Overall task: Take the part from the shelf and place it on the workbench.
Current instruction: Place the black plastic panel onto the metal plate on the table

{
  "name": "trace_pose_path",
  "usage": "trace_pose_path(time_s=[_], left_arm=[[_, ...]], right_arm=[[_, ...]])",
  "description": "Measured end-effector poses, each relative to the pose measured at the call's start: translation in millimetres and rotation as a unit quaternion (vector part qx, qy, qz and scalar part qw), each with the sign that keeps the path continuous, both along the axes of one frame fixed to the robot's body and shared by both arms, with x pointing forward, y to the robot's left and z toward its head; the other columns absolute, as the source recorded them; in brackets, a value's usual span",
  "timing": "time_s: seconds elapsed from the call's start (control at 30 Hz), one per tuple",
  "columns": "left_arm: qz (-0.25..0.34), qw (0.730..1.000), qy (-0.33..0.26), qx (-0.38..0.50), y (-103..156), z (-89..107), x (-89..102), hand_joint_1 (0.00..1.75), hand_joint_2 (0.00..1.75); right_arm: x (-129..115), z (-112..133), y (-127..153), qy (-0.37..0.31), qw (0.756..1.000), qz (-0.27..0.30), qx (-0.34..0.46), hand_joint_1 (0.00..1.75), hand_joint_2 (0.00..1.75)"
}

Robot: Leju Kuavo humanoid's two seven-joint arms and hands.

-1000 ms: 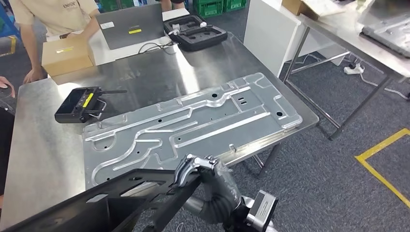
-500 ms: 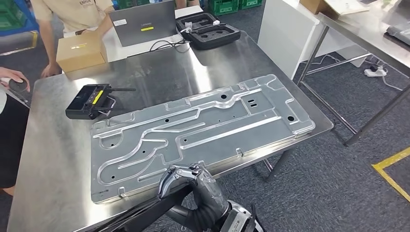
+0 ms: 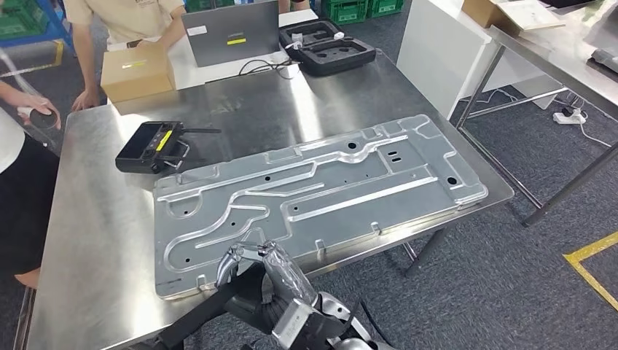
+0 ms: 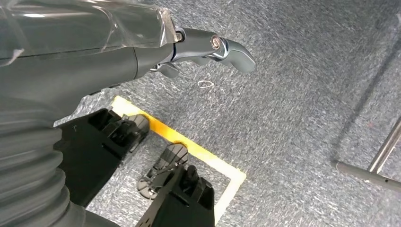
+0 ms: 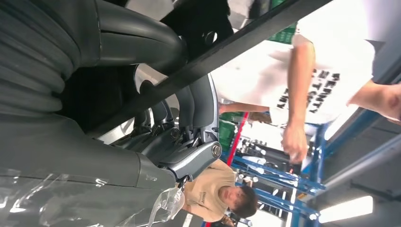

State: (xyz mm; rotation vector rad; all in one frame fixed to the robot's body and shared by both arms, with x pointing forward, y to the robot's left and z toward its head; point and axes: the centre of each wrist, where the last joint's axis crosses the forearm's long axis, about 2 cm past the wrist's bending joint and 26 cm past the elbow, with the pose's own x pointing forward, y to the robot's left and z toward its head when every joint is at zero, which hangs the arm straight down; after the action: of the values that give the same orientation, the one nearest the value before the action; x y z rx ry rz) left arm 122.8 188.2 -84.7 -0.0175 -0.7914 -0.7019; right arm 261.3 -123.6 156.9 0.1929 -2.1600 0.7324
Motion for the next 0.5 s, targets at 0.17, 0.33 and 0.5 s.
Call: trace_pose_path(time_s=[0.17, 0.33, 0.5], left_arm=[[-0.022, 1.0, -0.003, -0.003, -5.5, 2.6, 5.2, 0.0, 1.75], [-0.039, 0.999, -0.004, -0.005, -10.9, 5.4, 11.0, 0.0, 1.75], [-0.043, 0.999, -0.006, -0.007, -12.7, 6.6, 13.5, 0.0, 1.75]], right_arm=[[18.8, -5.4, -0.9, 0.022, 0.998, -0.035, -0.04, 1.75, 1.75], [44.5, -5.8, -5.8, 0.035, 0.994, -0.074, -0.078, 1.75, 1.75], [54.3, -4.4, -7.0, 0.038, 0.992, -0.088, -0.088, 1.75, 1.75]])
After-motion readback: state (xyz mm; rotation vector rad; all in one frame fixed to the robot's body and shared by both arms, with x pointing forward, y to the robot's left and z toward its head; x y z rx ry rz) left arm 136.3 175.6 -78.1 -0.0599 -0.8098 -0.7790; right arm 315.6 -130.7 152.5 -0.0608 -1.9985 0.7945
